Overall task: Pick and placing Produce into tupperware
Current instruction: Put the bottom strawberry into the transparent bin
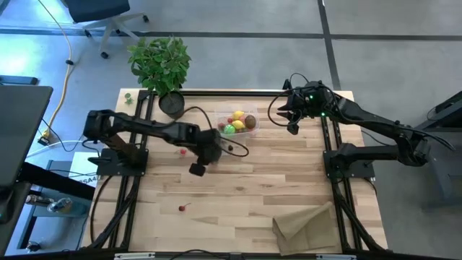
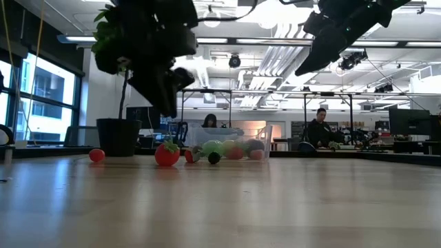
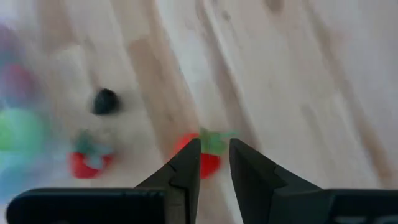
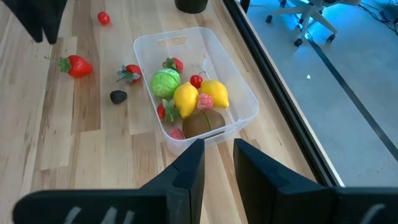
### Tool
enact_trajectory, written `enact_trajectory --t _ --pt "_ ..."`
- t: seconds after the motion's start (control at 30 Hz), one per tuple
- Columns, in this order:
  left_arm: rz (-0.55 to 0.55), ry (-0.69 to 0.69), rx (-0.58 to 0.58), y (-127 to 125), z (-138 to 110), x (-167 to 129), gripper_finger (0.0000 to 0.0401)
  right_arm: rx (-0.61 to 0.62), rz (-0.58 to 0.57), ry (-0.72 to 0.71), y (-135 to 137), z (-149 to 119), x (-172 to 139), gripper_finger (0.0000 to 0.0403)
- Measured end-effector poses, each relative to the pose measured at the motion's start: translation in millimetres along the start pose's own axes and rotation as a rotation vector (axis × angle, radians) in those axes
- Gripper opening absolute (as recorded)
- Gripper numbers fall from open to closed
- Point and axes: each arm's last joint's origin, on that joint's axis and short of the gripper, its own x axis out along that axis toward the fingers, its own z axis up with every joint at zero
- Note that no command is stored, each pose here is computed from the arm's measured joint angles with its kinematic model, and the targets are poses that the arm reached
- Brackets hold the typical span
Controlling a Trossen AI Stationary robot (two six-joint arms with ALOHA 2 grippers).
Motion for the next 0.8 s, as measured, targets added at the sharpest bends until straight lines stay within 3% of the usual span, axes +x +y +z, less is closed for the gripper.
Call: enact_trajectory --t 0.2,0.37,0.63,0.8 --pt "0.015 0.074 0.084 6.1 -15.7 0.2 0.0076 0.0 -0.001 -0.001 -0.1 0.1 -0.1 0.0076" --pt "-0.025 0.021 0.056 20.1 -27.4 4.4 0.0076 0.0 0.0 -0.001 0.0 0.1 0.0 0.0076" --pt "-0.043 0.024 0.131 20.2 -28.8 4.2 0.0077 0.0 -0.001 -0.001 -0.1 0.1 0.0 0.0076" --pt "-0.025 0.035 0.141 20.7 -29.0 4.3 0.0113 0.0 -0.001 -0.001 -0.1 0.1 0.0 0.0076"
